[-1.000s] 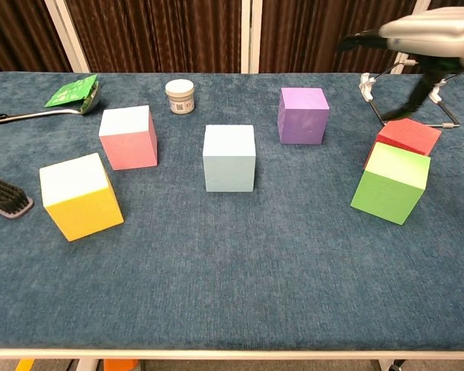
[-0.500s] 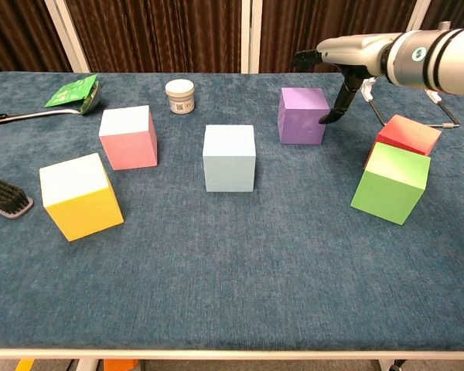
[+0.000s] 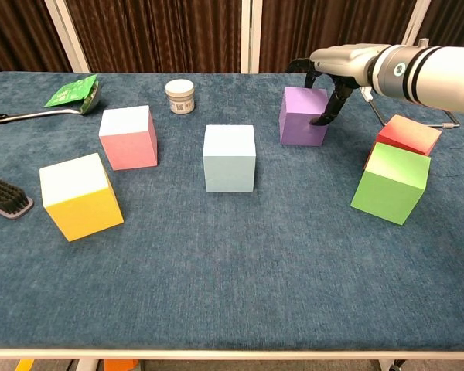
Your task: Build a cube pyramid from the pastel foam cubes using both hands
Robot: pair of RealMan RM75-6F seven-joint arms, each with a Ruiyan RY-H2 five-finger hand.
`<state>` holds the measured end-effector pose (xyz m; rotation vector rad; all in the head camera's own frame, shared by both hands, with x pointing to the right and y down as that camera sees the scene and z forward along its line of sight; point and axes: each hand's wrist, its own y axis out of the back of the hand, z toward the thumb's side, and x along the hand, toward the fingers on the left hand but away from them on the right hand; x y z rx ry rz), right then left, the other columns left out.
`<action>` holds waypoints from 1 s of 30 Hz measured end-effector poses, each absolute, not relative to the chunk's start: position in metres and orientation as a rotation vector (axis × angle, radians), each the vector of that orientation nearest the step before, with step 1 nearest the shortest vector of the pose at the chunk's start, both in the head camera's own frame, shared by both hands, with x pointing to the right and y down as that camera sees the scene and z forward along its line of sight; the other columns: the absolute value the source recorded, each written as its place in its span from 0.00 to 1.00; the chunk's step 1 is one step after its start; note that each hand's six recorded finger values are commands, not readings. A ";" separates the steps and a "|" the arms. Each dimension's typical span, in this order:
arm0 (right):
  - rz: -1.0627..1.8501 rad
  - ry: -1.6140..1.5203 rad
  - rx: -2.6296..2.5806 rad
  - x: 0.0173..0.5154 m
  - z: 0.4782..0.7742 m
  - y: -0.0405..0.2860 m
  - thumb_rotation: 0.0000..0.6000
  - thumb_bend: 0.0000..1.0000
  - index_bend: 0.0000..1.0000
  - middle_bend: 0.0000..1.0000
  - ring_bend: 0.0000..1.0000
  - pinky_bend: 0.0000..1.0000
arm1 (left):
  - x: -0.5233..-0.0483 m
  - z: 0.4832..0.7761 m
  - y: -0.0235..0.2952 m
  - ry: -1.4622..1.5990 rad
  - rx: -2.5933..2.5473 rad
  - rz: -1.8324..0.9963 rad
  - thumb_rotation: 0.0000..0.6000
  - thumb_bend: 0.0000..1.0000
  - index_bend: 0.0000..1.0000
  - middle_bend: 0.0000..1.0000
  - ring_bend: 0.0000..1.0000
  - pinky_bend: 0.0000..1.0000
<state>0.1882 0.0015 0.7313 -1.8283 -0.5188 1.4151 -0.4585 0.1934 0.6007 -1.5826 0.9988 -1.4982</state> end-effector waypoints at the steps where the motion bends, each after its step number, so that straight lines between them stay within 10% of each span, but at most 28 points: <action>1: 1.410 -0.525 -1.829 0.188 0.731 0.001 1.00 0.22 0.00 0.37 0.00 0.00 | -0.458 0.600 0.193 0.998 -1.581 -1.496 1.00 0.00 0.05 0.03 0.02 0.14; 30: 1.196 -0.454 -1.965 0.175 0.676 0.067 1.00 0.22 0.00 0.49 0.04 0.00 | -0.449 0.599 0.190 0.973 -1.598 -1.474 1.00 0.00 0.05 0.03 0.02 0.14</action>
